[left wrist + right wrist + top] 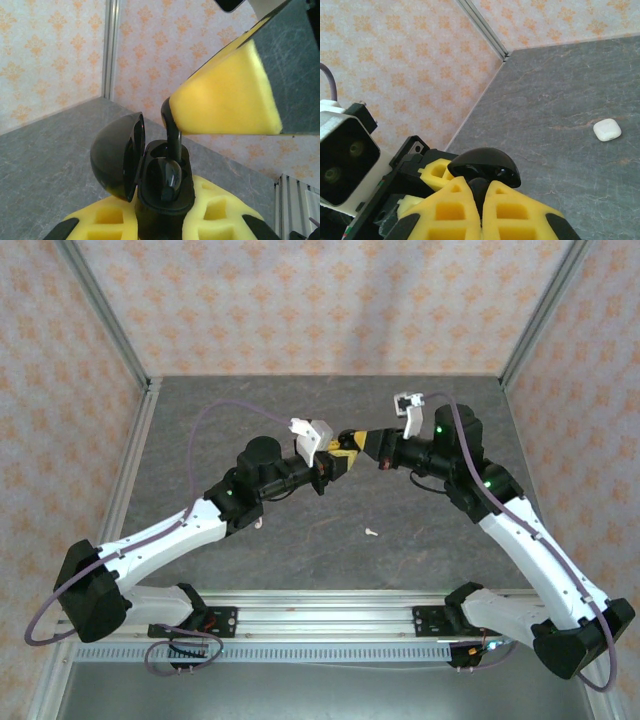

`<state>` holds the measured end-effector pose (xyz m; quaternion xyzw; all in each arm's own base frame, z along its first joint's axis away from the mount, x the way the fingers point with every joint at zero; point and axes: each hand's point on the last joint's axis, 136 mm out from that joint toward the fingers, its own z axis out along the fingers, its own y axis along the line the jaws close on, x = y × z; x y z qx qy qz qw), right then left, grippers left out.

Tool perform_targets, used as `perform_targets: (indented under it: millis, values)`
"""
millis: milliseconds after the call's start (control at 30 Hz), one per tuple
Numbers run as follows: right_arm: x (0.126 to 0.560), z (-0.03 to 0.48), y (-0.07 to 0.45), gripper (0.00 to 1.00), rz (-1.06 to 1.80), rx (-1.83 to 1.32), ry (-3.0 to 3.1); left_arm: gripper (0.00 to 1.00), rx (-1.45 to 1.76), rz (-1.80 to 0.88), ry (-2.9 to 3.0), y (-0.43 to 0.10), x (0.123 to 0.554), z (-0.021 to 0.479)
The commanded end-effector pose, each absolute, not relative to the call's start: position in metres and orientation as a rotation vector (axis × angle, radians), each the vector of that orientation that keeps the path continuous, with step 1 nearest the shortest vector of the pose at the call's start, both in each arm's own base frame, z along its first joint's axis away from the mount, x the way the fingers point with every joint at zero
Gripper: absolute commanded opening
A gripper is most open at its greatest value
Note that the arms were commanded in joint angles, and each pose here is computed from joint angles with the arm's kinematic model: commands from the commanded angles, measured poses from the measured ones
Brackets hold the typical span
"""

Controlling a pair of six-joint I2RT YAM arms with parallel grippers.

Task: Insert wireless bluetooth earbuds into charging case

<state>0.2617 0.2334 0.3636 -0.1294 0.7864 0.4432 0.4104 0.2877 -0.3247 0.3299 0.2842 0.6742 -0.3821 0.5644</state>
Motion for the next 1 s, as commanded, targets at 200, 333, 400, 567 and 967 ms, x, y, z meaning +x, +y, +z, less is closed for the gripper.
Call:
perform_targets:
  millis: [200,333,400,567,967]
  values:
    - [0.254,0.347,0.235,0.08,1.102,-0.379,2.01,0.0,0.623,-0.922,1.502,-0.318,0.282,0.36]
    - [0.253,0.345,0.233,0.15,1.09,-0.381,2.017,0.0,0.623,-0.922,1.502,-0.319,0.283,0.36]
    - [0.253,0.346,0.233,0.18,1.085,-0.384,2.015,0.0,0.623,-0.922,1.502,-0.319,0.283,0.36]
    - [0.254,0.349,0.234,0.23,1.086,-0.39,2.005,0.0,0.624,-0.925,1.505,-0.32,0.283,0.359]
    - [0.27,0.38,0.227,0.41,1.047,-0.273,1.989,0.0,0.632,-0.915,1.523,-0.319,0.283,0.353]
